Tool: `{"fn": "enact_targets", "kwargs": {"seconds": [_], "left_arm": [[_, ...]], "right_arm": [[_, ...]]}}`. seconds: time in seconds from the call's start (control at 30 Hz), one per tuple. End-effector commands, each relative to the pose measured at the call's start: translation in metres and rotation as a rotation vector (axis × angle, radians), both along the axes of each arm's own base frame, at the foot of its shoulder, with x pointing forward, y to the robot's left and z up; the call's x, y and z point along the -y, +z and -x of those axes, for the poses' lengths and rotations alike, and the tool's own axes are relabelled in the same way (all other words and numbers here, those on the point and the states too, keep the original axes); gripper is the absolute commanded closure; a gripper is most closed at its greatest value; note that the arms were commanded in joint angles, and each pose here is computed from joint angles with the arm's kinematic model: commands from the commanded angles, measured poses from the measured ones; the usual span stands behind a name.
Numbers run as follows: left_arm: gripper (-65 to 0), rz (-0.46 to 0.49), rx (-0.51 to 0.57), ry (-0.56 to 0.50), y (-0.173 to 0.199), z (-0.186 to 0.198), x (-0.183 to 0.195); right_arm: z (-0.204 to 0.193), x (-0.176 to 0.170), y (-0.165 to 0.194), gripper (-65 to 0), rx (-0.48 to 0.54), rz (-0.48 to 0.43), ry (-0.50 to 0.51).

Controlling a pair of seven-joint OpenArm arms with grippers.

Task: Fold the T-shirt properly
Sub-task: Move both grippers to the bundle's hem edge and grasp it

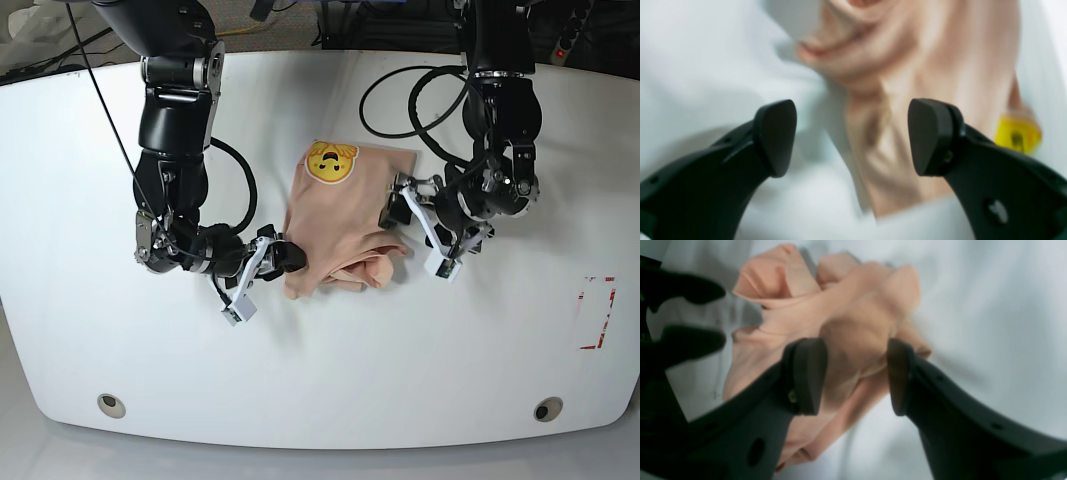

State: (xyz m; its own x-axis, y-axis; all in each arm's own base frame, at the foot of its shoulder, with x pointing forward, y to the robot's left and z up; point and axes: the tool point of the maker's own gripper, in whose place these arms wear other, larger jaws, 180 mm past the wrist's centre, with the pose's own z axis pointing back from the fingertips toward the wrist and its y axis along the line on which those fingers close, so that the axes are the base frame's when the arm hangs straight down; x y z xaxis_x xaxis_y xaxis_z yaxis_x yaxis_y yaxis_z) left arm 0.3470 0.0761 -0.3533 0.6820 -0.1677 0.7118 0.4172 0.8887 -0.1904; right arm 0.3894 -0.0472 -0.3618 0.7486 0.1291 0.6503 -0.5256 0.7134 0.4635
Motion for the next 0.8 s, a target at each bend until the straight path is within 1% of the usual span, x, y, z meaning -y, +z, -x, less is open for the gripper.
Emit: {"fn": "enact_targets", "kwargs": {"seconds": [0.0,0.33,0.4,0.57,0.67,0.7,0.77], "left_arm": [[-49.2,0.054,0.069,0.018,0.017,-0.02,0.007],[-49.0,0.109,0.035,0.06,0.003,-0.056,0.008],[-47.2,0.121,0.038,0.065,0.002,-0.063,0.009],[-36.5,0.147,0.032,0.071,-0.001,-0.075,0.013],[-26.0,0.168,0.015,0.067,-0.006,-0.078,0.023],[-21.4,0.17,0.011,0.063,-0.007,-0.079,0.024],[-14.2,0.166,0.016,0.032,-0.005,-0.08,0.03]], "right_arm": [[-0.014,-0.003,0.022,-29.2,0.07,-0.031,-0.004],[-0.011,-0.003,0.019,-29.2,0.063,-0.031,-0.005],[-0.011,-0.003,0.019,-29.2,0.063,-0.031,-0.005],[-0.011,-0.003,0.018,-29.2,0.062,-0.032,-0.006],[-0.011,-0.002,0.018,-29.2,0.062,-0.033,-0.008],[-0.011,-0.002,0.019,-29.2,0.063,-0.033,-0.008],[-0.011,-0.002,0.019,-29.2,0.063,-0.033,-0.008]]}}
